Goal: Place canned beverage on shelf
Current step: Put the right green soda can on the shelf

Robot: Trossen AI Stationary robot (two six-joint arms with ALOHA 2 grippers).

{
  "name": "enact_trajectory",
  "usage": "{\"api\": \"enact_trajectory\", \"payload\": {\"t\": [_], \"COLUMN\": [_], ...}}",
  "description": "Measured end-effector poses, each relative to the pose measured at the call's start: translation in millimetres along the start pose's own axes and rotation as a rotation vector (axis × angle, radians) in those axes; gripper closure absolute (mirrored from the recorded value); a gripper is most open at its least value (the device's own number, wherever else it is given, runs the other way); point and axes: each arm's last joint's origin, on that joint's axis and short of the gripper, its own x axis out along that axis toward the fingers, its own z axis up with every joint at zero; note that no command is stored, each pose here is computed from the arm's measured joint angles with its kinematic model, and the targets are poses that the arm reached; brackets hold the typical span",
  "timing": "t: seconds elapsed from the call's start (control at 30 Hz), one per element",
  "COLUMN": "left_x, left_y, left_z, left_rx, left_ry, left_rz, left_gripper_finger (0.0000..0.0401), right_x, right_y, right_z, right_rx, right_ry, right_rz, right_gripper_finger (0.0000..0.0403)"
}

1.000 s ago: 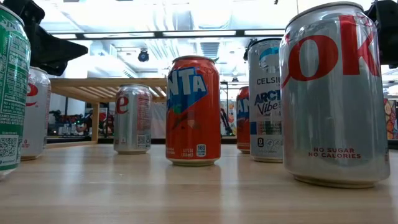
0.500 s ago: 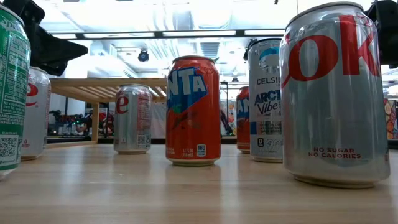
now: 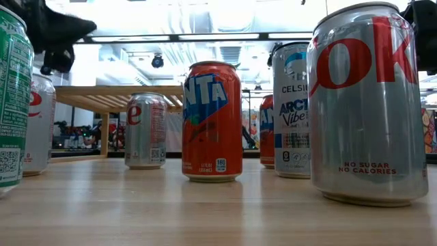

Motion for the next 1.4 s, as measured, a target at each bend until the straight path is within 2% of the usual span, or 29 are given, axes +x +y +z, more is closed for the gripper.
{"api": "enact_trajectory", "payload": {"t": [0.07, 0.3, 0.5, 0.63, 0.7, 0.9, 1.0, 1.1, 1.3, 1.4], "left_x": [0, -2, -2, -3, -3, -4, -4, -4, -4, -2], "left_y": [1, 3, 4, 5, 5, 6, 4, 2, 1, -1], "left_z": [6, 20, 23, 26, 29, 29, 30, 31, 39, 38], "left_rx": [0.016, -0.074, -0.050, -0.035, -0.026, -0.040, -0.074, -0.094, -0.141, -0.142], "left_ry": [-0.047, -0.167, -0.193, -0.216, -0.237, -0.245, -0.257, -0.286, -0.368, -0.362], "left_rz": [0.005, 0.019, 0.027, 0.035, 0.042, 0.043, -0.003, -0.076, -0.127, -0.137], "left_gripper_finger": [0.0401, 0.0401, 0.0401, 0.0401, 0.0401, 0.0401, 0.0401, 0.0401, 0.0401, 0.0401], "right_x": [0, 0, -2, -6, -6, -5, -3, 0, 15, 30], "right_y": [0, 0, 3, 4, 5, 6, 9, 14, 28, 38], "right_z": [0, 2, 21, 35, 37, 36, 40, 53, 83, 95], "right_rx": [0.000, 0.009, 0.225, 0.249, 0.235, 0.254, 0.240, 0.233, 0.139, 0.089], "right_ry": [0.000, -0.018, -0.199, -0.335, -0.354, -0.334, -0.306, -0.305, -0.260, -0.173], "right_rz": [0.000, 0.003, 0.049, 0.084, 0.088, 0.129, 0.163, 0.165, 0.143, 0.124], "right_gripper_finger": [0.0394, 0.0394, 0.0394, 0.0394, 0.0394, 0.0394, 0.0394, 0.0394, 0.0394, 0.0394]}}
